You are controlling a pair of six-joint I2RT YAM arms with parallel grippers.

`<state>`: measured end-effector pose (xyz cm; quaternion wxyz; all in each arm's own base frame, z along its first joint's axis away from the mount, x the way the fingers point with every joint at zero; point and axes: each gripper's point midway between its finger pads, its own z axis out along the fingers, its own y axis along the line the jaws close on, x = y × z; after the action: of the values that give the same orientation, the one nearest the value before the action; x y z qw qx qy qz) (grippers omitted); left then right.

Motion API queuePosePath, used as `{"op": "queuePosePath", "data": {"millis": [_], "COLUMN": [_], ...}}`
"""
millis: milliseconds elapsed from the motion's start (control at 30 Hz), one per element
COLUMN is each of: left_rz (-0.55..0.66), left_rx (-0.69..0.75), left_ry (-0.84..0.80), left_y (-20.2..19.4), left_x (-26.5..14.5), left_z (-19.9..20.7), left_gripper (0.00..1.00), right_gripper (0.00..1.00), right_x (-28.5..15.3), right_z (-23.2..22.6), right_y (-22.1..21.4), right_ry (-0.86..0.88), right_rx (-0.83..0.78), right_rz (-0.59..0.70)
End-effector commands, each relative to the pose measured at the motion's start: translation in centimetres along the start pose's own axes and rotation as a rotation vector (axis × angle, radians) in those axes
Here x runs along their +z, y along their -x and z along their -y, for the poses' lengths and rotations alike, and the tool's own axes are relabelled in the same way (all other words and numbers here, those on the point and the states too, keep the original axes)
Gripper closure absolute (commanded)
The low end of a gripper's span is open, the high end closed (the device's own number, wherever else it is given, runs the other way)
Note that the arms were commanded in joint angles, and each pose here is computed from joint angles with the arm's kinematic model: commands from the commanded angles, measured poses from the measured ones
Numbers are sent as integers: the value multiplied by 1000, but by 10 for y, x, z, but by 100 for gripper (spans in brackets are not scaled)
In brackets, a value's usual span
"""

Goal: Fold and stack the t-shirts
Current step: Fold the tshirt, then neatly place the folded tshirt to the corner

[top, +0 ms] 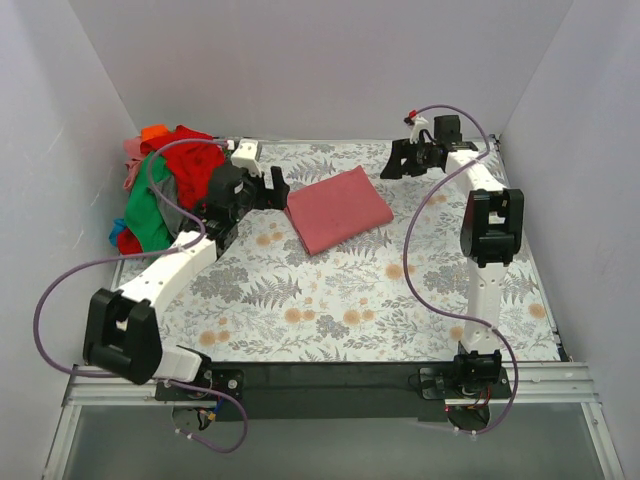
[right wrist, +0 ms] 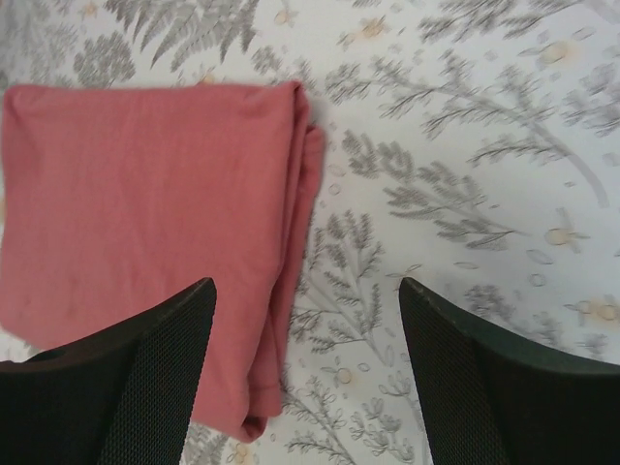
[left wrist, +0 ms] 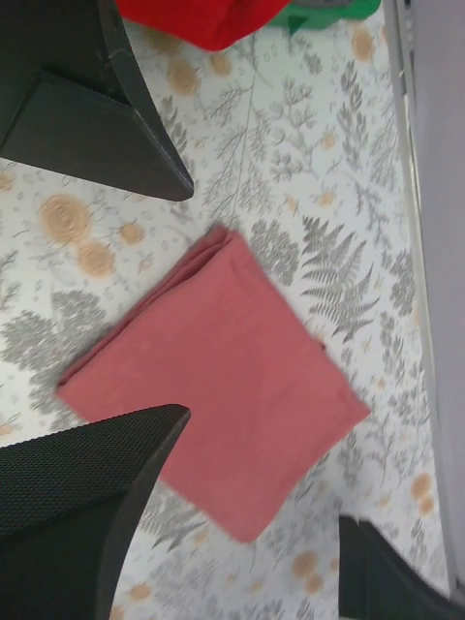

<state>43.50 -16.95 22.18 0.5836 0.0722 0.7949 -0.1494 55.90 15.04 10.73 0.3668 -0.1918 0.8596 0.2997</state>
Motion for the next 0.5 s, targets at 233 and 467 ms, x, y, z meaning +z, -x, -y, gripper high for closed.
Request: {"op": "queuePosePath", "data": {"millis": [233,467], "left_rz": [-141,-113], "left_rx": [-74,-121], "left_ry": [-143,-149], "left_y": [-63,-66], "left_x": [-100,-126], "left_z": [20,21], "left_gripper": [15,15], "right_gripper": [21,43], "right_x": [24,30], "right_z": [-46,-62], "right_y": [-68,-101], "right_ry": [221,260], "right_rx": [107,152], "right_rz": [-215,-316]}}
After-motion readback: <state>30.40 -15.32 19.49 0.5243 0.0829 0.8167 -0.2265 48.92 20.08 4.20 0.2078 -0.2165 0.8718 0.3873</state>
